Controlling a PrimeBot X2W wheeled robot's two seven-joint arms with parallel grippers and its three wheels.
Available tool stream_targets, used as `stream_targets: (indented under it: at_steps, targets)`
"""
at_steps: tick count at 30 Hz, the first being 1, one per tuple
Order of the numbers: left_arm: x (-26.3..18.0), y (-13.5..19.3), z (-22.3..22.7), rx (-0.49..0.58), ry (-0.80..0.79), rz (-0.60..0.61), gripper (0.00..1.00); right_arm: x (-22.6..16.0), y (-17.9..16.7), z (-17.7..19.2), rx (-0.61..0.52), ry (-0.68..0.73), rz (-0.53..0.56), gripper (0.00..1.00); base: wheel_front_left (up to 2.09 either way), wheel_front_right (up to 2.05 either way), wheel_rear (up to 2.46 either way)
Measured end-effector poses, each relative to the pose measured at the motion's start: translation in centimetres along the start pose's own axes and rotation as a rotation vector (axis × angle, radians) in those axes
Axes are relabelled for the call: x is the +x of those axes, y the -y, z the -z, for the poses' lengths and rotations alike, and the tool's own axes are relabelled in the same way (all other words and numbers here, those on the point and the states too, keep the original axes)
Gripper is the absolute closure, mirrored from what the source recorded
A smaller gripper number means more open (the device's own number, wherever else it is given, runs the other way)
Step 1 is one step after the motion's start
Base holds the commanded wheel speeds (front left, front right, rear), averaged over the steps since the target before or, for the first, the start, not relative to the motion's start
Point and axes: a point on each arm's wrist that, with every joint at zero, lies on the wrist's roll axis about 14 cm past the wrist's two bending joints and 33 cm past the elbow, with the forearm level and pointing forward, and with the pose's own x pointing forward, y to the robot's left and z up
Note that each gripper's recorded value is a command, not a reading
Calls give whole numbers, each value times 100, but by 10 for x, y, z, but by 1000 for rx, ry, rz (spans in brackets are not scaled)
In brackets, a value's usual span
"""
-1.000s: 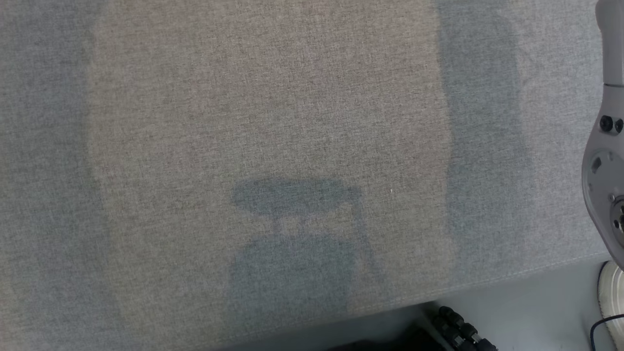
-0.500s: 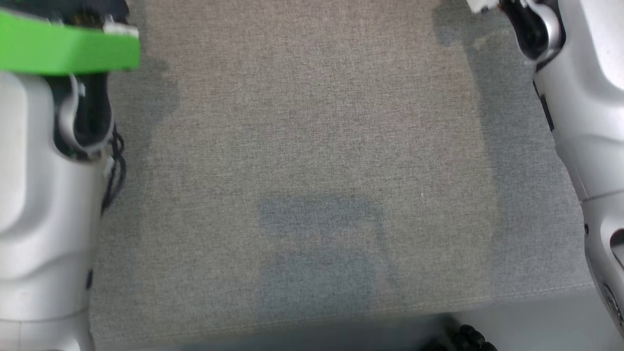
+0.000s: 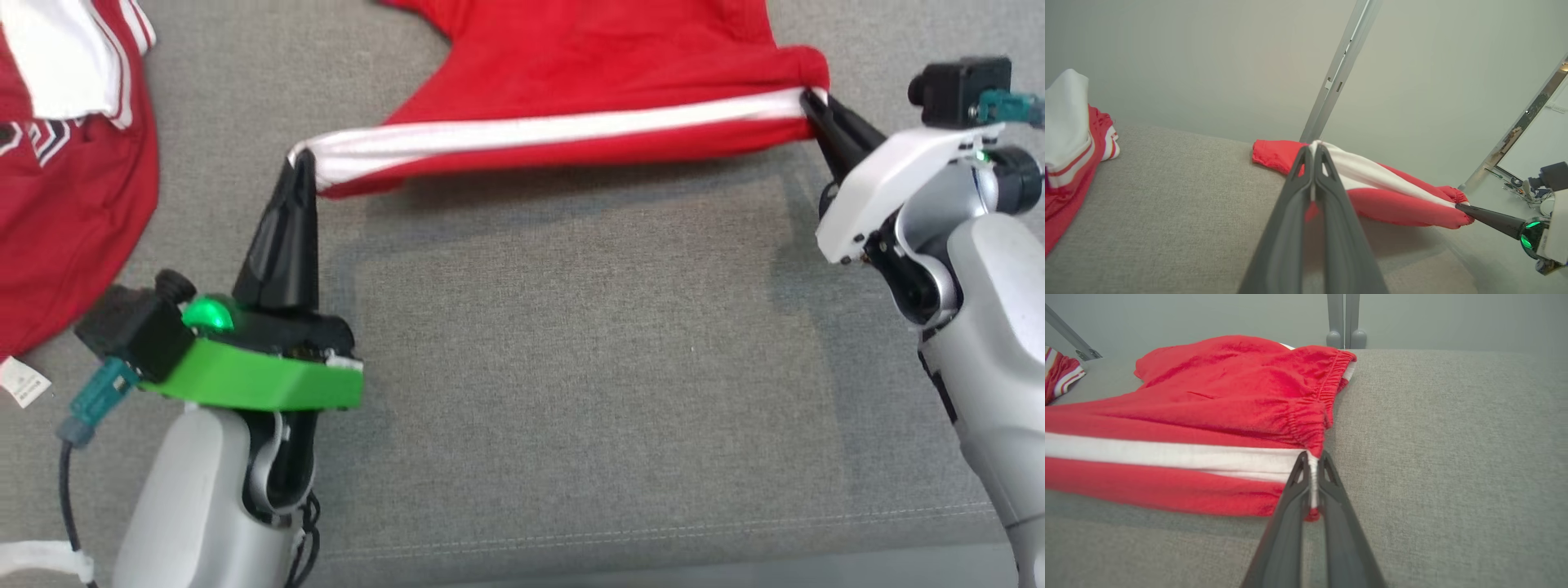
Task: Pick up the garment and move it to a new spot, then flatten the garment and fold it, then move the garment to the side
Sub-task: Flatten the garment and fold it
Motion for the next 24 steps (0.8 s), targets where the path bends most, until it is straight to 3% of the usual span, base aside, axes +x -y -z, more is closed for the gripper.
stream_targets:
  at_steps: [11, 24]
  targets:
    - [-89, 20, 2, -21, -78, -69, 100, -73, -21, 23, 40, -67, -19, 100, 0, 0, 0]
    - [-142, 41, 2, -12, -158, -63, 100, -132, -27, 50, 86, -131, 0, 100, 0, 0, 0]
